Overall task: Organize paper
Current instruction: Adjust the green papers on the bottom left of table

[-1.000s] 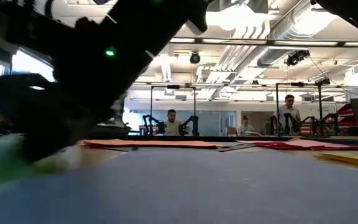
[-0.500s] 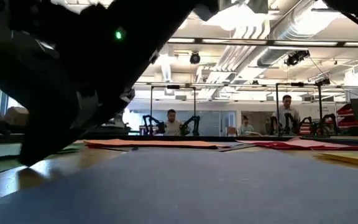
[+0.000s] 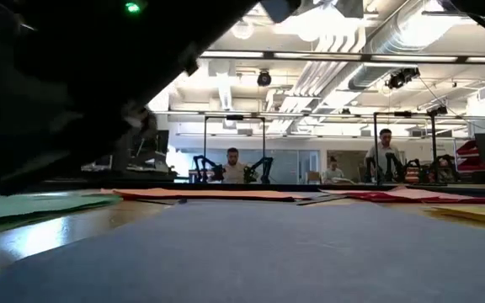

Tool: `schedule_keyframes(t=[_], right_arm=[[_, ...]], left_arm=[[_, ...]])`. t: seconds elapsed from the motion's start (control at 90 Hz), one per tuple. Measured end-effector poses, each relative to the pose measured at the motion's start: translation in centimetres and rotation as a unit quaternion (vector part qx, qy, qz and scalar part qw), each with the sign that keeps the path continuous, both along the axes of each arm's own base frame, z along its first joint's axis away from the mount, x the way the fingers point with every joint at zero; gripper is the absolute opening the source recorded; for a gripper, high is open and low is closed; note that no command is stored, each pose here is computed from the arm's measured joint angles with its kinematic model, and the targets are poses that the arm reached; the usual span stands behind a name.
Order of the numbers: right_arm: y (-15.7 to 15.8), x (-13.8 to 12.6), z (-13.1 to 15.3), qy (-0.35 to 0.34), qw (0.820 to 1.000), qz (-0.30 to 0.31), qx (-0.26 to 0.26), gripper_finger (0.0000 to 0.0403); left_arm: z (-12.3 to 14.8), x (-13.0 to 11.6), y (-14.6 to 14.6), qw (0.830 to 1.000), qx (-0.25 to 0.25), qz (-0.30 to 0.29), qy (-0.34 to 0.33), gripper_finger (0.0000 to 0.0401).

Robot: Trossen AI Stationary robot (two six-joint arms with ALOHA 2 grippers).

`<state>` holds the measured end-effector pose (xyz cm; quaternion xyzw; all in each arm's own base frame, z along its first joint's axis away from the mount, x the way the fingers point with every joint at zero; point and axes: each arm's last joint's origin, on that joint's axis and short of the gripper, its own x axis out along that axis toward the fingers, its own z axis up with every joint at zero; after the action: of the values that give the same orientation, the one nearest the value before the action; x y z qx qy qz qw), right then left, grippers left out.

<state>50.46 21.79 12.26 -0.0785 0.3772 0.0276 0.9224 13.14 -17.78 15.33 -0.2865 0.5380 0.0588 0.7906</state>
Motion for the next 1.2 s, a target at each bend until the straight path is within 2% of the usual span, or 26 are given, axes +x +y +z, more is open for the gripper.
schedule_keyframes(t=[0.167,0.278,0.356,0.5,0.7,0.811,0.967,1.067,1.2], right_arm=[[1.4,-1.2,-0.2,0.04,0.999,0.013,0.023,0.0193],[2.8,-1.5,-0.4,0.027,0.999,0.026,0.039,0.0193],[3.3,-1.3,-1.7,0.022,0.998,0.028,0.046,0.0193],[3.9,-0.6,-2.8,-0.025,0.998,0.019,0.06,0.0193],[3.9,0.4,-2.0,-0.103,0.991,0.007,0.084,0.0193],[3.5,0.0,-0.8,-0.079,0.995,-0.001,0.065,0.0193],[3.7,-1.6,0.6,-0.031,0.999,-0.013,0.005,0.0193],[4.2,-1.8,-0.5,-0.018,1.0,-0.003,0.004,0.0193],[4.8,-1.2,-2.8,-0.042,0.999,0.001,0.024,0.0193]], left_arm=[[0.0,-0.1,0.1,1.0,0.003,0.006,0.006,0.0168],[-0.2,-0.1,0.3,1.0,0.015,0.014,0.01,0.0168],[-0.1,0.0,0.3,1.0,0.018,0.013,-0.002,0.0168],[-0.1,0.0,0.3,0.999,0.027,0.012,-0.017,0.0168],[0.0,0.3,0.4,0.998,0.042,0.029,-0.046,0.0168],[0.0,0.4,0.5,0.997,0.044,0.038,-0.052,0.0168],[0.0,0.4,0.5,0.997,0.047,0.043,-0.053,0.0168],[0.1,0.5,0.6,0.994,0.06,0.055,-0.072,0.0168],[0.1,0.7,0.8,0.993,0.066,0.063,-0.08,0.0168]])
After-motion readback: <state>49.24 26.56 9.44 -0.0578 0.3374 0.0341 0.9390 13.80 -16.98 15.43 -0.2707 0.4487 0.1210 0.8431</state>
